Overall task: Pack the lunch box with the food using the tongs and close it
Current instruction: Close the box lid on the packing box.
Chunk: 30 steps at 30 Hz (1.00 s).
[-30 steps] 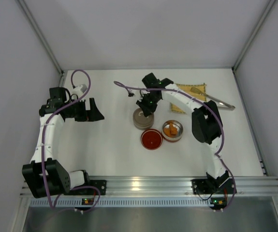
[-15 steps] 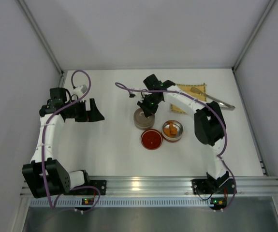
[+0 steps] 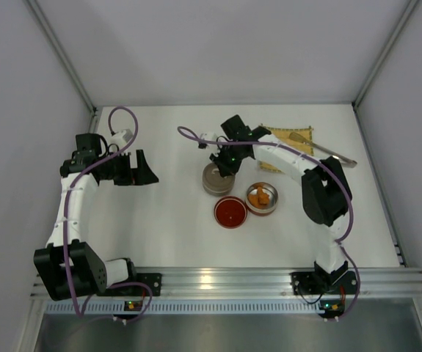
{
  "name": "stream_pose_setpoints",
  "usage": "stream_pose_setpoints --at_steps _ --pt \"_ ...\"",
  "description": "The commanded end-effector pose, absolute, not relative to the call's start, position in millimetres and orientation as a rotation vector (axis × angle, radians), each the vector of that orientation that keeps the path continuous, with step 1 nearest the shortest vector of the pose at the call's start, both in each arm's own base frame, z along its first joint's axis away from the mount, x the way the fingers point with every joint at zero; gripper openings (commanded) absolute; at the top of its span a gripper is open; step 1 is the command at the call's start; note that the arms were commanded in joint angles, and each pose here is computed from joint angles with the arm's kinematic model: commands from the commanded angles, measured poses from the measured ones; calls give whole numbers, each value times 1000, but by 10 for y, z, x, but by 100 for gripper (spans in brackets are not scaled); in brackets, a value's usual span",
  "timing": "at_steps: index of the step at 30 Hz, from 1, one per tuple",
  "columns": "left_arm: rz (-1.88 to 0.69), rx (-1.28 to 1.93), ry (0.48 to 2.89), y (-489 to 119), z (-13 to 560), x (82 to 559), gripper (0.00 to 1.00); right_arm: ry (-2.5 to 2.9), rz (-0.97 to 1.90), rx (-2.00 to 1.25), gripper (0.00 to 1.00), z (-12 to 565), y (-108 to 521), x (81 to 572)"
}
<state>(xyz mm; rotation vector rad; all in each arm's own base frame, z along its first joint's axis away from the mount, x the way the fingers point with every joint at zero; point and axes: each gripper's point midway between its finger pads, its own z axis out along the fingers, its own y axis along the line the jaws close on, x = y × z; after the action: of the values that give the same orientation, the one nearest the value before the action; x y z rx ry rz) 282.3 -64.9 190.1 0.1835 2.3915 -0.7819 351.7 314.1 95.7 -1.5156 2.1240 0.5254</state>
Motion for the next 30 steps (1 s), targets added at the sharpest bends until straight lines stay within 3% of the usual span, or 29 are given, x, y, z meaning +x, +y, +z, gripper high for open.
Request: stream_pose_setpoints --at_steps 1,20,30 --pt "-791 227 2337 -681 1970 2880 98 1902 511 -1481 0 1586 3378 3686" --pt "-773 302 2198 -756 1971 2775 98 2037 405 -1574 0 589 3416 3344" --pt "-691 321 2183 -715 1744 2779 91 2096 418 -1619 0 260 3455 3080"
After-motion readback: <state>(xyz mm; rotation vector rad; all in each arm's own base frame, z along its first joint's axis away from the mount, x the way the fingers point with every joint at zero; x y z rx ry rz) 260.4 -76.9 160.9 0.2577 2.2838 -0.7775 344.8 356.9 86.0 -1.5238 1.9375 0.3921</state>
